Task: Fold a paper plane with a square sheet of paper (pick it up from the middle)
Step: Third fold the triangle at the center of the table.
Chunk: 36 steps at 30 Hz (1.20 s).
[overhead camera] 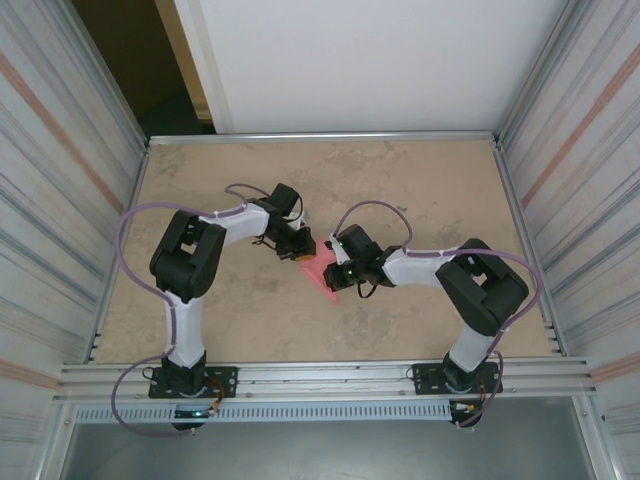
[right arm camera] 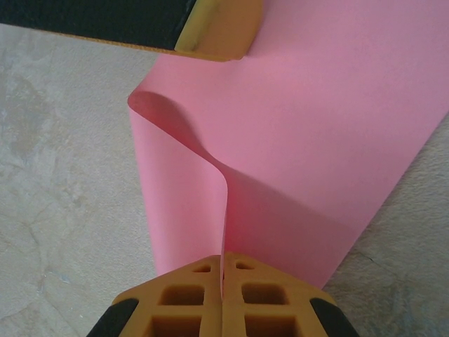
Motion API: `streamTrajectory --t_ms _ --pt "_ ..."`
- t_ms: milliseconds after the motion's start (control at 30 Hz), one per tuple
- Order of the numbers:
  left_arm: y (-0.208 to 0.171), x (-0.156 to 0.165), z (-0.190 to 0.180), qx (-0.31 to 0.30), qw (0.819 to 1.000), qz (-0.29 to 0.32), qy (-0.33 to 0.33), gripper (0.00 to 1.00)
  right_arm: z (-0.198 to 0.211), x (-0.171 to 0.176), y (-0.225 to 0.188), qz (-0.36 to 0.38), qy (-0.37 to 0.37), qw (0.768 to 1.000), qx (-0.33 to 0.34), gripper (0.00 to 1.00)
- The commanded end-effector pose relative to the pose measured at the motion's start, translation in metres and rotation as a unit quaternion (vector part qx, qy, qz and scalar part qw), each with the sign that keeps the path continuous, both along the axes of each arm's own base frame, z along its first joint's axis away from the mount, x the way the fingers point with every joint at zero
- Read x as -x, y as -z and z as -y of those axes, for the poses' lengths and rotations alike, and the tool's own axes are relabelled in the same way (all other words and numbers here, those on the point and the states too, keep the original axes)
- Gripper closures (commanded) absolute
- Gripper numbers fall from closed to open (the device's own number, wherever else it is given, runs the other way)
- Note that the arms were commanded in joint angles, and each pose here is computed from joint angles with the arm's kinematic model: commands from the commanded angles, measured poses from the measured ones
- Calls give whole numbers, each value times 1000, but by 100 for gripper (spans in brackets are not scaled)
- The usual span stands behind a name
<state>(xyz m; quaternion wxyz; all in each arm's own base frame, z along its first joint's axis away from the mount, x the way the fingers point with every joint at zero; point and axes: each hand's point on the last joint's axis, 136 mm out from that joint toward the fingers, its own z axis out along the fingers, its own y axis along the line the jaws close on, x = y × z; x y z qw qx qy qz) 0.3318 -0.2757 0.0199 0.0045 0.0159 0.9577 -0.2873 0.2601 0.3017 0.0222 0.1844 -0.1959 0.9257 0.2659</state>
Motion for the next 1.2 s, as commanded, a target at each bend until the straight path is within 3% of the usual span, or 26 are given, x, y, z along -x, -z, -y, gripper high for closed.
streamTrajectory --t_ms 0,400,733,1033,1167 --pt "18 11 -7 -32 999 -22 10 85 0 -6 3 -2 8 1000 11 100" --pt "5 4 -4 -28 999 -8 15 85 2 -5 12 -15 6 1000 23 100" --pt "-56 -19 -2 12 997 66 -29 80 5 -2 17 -24 7 999 30 100" --pt "-60 18 2 90 991 48 -81 79 5 -2 17 -26 11 999 28 100" --pt "-54 35 6 90 992 35 -81 79 5 -2 19 -28 11 999 30 100"
